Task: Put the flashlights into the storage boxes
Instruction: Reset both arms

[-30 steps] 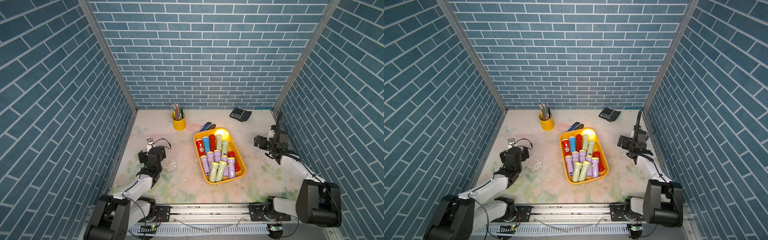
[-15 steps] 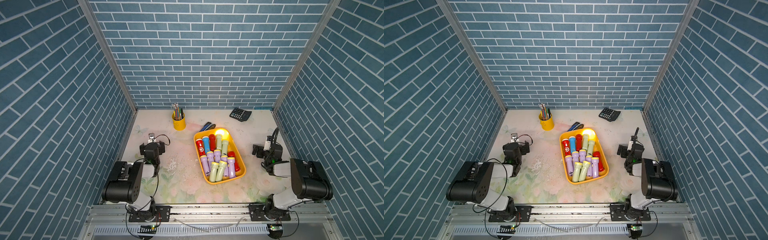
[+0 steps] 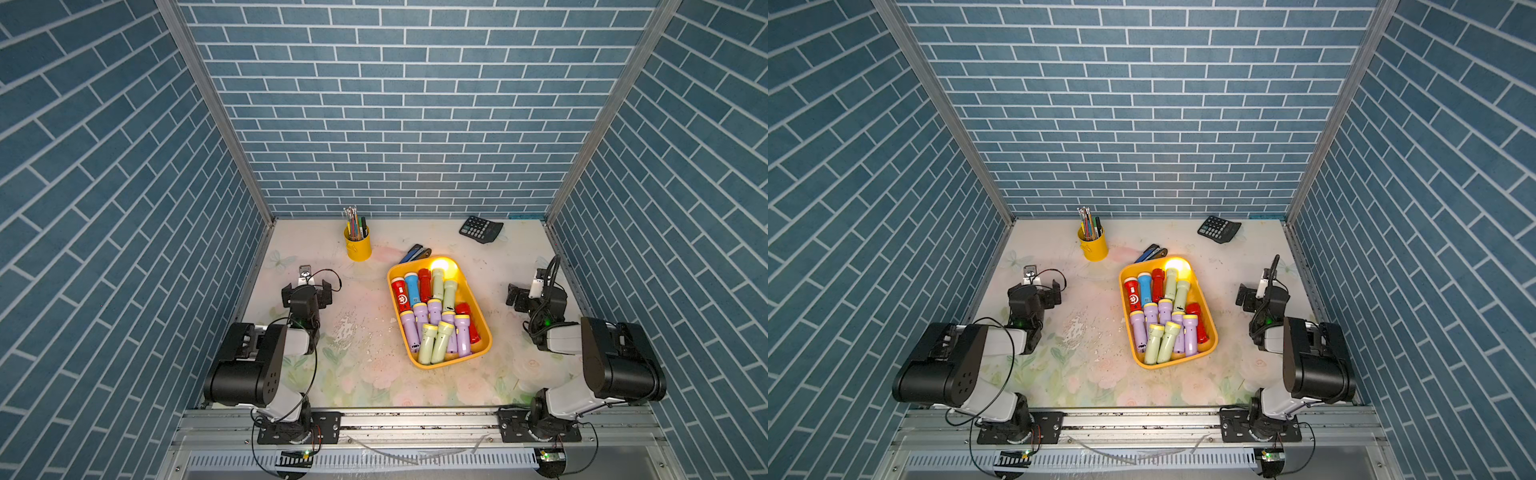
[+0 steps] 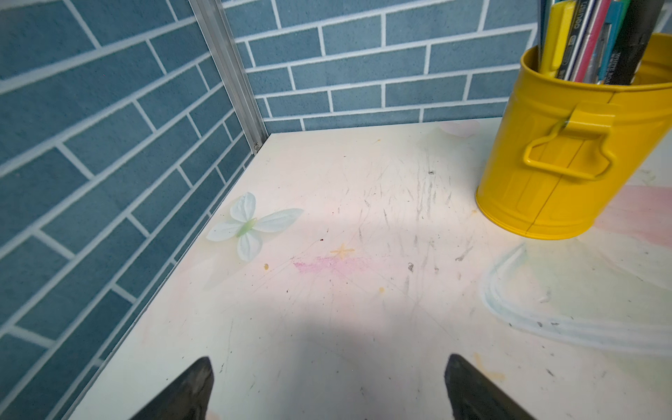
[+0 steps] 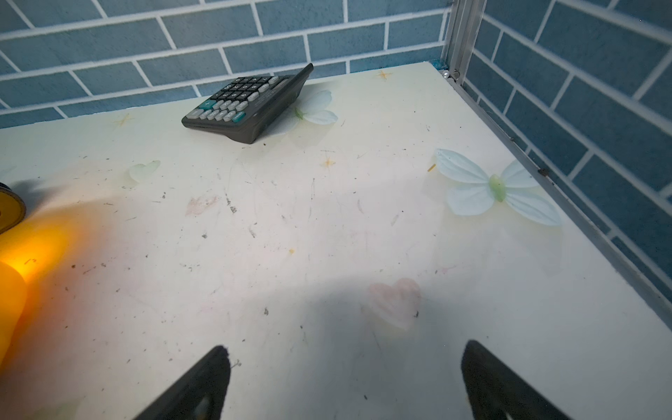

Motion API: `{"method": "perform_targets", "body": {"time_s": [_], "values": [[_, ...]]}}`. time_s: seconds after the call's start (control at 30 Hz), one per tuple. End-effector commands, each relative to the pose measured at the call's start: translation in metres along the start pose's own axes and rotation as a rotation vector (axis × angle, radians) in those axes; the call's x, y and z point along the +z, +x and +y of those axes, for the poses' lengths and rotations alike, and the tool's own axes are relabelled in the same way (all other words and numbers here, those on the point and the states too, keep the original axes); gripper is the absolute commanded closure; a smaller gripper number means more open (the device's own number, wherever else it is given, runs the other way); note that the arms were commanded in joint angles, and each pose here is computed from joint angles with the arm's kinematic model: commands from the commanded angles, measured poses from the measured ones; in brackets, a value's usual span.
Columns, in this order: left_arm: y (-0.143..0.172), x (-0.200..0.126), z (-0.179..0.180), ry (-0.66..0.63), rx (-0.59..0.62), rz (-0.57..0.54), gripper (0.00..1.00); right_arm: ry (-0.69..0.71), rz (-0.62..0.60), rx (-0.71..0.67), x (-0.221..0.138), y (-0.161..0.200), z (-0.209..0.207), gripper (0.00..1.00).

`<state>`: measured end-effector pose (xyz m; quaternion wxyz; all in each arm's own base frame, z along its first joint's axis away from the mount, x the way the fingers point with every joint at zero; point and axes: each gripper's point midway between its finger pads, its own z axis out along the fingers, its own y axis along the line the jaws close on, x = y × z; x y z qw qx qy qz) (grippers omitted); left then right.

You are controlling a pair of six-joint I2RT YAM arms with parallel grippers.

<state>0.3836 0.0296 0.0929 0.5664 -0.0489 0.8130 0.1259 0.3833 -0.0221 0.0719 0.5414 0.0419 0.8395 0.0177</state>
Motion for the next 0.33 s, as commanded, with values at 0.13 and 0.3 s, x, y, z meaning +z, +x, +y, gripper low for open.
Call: {"method": "perform_targets", "body": {"time_s": [0.13, 0.3], "values": [[-0.0064, 0.0034, -0.0036, 0.022, -0.004, -0.016, 0.0, 0.008, -0.058, -0.035, 0.0028, -0.0198, -0.0004, 0.01], [-0.0062, 0.0023, -0.0024, 0.034, -0.013, -0.023, 0.0, 0.012, -0.06, -0.037, 0.0025, -0.02, -0.0006, 0.01]]}}
